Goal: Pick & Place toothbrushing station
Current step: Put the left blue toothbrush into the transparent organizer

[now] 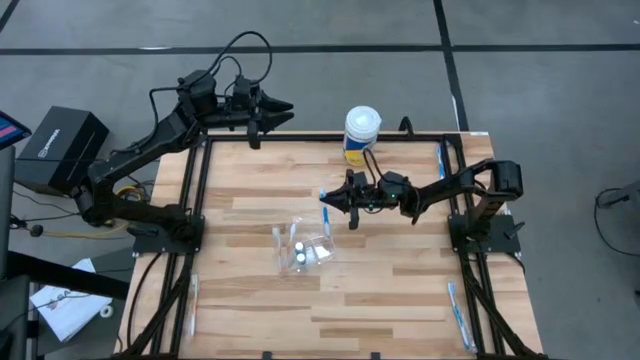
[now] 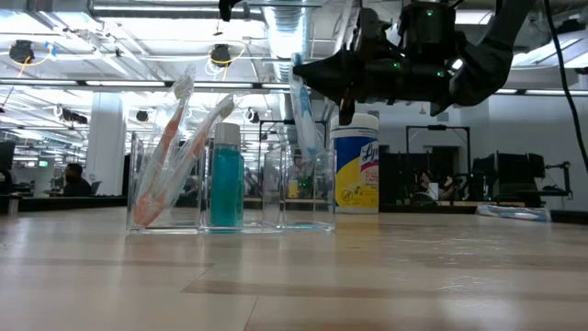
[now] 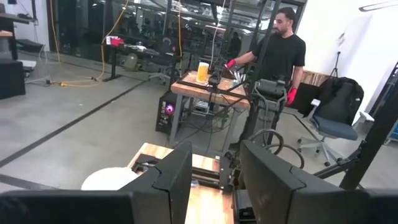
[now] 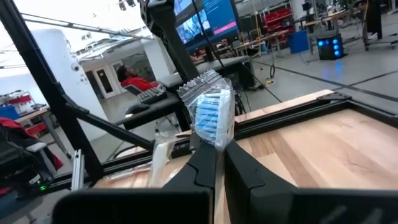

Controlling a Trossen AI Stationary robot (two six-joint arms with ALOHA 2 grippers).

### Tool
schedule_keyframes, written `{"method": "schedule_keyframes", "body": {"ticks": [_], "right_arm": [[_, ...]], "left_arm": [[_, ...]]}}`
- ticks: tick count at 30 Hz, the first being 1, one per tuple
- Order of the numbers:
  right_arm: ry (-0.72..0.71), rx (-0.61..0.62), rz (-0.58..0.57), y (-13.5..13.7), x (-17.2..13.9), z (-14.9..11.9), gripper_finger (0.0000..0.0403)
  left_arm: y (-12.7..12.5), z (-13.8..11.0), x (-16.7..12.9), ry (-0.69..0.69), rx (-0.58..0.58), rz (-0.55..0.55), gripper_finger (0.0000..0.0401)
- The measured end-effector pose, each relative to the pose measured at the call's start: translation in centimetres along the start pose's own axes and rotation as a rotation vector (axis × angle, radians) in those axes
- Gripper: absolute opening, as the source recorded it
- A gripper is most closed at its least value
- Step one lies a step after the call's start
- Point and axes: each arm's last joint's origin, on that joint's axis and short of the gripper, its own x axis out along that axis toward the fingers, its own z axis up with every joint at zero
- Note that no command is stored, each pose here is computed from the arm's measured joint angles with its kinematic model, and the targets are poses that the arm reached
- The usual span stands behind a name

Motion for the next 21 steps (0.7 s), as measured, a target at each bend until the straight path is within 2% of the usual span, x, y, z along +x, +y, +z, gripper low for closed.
{"method": "schedule_keyframes", "body": {"ticks": [18, 21], "right_arm": [[0.018, -0.018, 0.041, 0.8, 0.1, -0.3, 0.0001], [0.022, -0.009, 0.031, 0.4, 0.5, -1.3, 0.0001]], "left_arm": [[0.0, 0.1, 0.0, -0.009, 0.029, 0.012, 0.0131], [0.0, 0.1, 0.0, -0.010, 0.030, 0.011, 0.0131]]}}
